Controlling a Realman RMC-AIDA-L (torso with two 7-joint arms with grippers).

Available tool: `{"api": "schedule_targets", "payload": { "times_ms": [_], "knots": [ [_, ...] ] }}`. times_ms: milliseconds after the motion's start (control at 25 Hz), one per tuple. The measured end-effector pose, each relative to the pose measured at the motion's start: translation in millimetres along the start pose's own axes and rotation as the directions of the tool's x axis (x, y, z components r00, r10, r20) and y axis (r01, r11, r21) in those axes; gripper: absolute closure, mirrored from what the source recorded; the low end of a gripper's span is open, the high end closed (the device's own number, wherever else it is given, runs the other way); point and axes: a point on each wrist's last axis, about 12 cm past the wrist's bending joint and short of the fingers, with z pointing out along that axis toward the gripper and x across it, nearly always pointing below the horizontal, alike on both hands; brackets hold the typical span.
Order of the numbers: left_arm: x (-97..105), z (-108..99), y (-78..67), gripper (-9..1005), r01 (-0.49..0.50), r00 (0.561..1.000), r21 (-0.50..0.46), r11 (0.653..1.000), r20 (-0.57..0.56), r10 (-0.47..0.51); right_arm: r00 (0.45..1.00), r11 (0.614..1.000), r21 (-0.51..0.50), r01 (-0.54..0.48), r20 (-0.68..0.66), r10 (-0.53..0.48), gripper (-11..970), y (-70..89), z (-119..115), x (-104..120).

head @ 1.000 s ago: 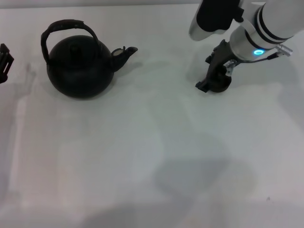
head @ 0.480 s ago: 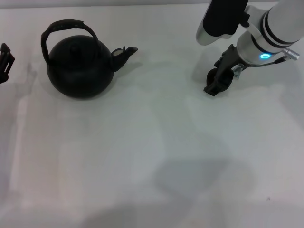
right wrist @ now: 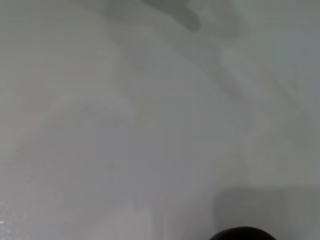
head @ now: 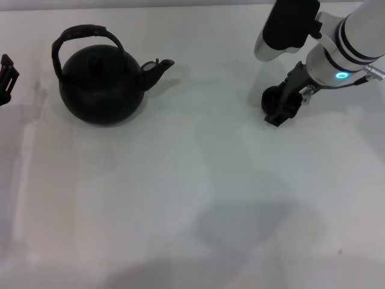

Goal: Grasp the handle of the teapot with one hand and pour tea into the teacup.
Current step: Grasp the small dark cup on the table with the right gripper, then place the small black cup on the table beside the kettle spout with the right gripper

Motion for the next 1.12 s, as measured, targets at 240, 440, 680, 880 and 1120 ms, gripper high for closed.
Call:
{"api": "schedule_targets", "payload": {
  "times_ms": [240, 440, 680, 880, 1120],
  "knots": [
    [0, 1, 0.1, 109, 0.0, 1.0, 0.0, 1.0, 0.001, 0.0, 1.0, 1.0, -0.001, -0.005, 0.006, 0.005, 174, -1.6, -3, -3],
    [-1, 1, 0.4, 109, -0.001, 1.0, 0.0, 1.0, 0.002, 0.001, 0.999, 1.0, -0.006, 0.002, 0.032, -0.002, 219, -2.7, -13, -13],
    [-1, 2, -0.4, 109, -0.001, 1.0, 0.003, 1.0, 0.004, 0.001, 0.992, 0.992, -0.053, 0.113, 0.058, -0.109, 216, 19.2, -20, -45],
    [-2, 2, -0.6, 109, -0.001, 1.0, 0.004, 1.0, 0.005, 0.001, 0.977, 0.974, -0.074, 0.213, 0.05, -0.209, 206, 43.8, -16, -67],
    [-2, 3, -0.5, 108, -0.002, 1.0, 0.004, 1.0, 0.006, 0.002, 0.959, 0.952, -0.114, 0.284, 0.05, -0.28, 195, 66.1, -11, -76]
  ]
}}
